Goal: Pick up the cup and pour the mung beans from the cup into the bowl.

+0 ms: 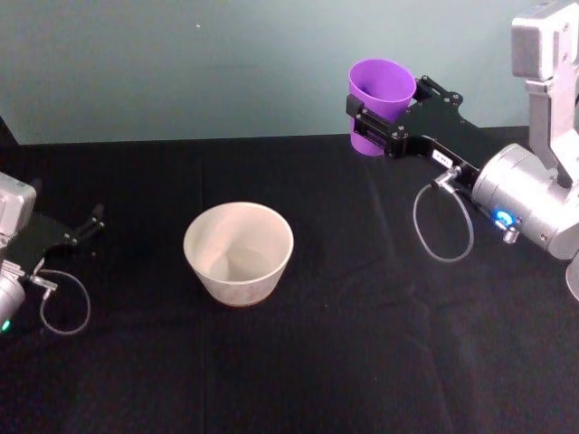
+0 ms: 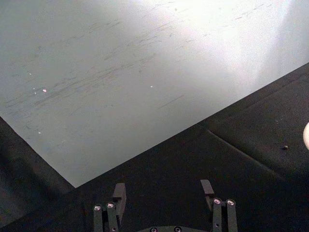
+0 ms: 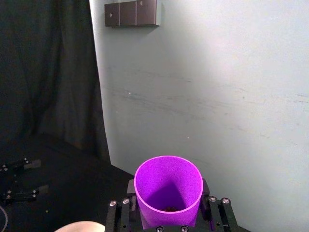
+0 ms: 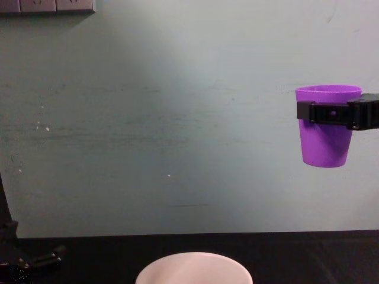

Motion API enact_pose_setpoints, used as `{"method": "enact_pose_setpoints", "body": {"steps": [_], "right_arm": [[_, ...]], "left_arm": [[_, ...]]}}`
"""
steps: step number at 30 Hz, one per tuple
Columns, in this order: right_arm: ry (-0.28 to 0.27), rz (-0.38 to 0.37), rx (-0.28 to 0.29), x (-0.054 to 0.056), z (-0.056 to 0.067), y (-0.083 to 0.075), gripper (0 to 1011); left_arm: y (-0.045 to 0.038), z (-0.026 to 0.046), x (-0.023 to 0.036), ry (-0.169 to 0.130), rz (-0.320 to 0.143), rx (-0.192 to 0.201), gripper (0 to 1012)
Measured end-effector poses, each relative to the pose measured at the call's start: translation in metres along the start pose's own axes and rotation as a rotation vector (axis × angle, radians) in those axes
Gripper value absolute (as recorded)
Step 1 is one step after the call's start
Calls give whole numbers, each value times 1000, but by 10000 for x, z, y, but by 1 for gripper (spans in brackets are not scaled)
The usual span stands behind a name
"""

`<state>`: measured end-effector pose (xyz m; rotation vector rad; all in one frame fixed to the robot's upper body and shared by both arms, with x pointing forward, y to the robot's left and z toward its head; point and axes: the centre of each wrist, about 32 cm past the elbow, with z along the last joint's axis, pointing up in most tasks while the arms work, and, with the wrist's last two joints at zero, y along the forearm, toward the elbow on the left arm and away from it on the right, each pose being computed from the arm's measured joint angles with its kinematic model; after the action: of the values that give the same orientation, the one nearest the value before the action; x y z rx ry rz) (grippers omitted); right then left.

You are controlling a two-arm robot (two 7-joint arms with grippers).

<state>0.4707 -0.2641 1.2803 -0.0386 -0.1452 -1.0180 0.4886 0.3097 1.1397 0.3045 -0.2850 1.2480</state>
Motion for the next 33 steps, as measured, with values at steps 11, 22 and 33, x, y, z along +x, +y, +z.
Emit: {"method": "enact_pose_setpoints", "body": {"steps": [11, 22, 33], "right_arm": [[0, 1, 0, 0, 0, 0, 735], [0, 1, 0, 0, 0, 0, 735], [0, 1, 0, 0, 0, 0, 735]], "left_arm": [[0, 0, 0, 0, 0, 0, 1000], [0, 0, 0, 0, 0, 0, 1000], [0, 0, 0, 0, 0, 0, 1000]]}}
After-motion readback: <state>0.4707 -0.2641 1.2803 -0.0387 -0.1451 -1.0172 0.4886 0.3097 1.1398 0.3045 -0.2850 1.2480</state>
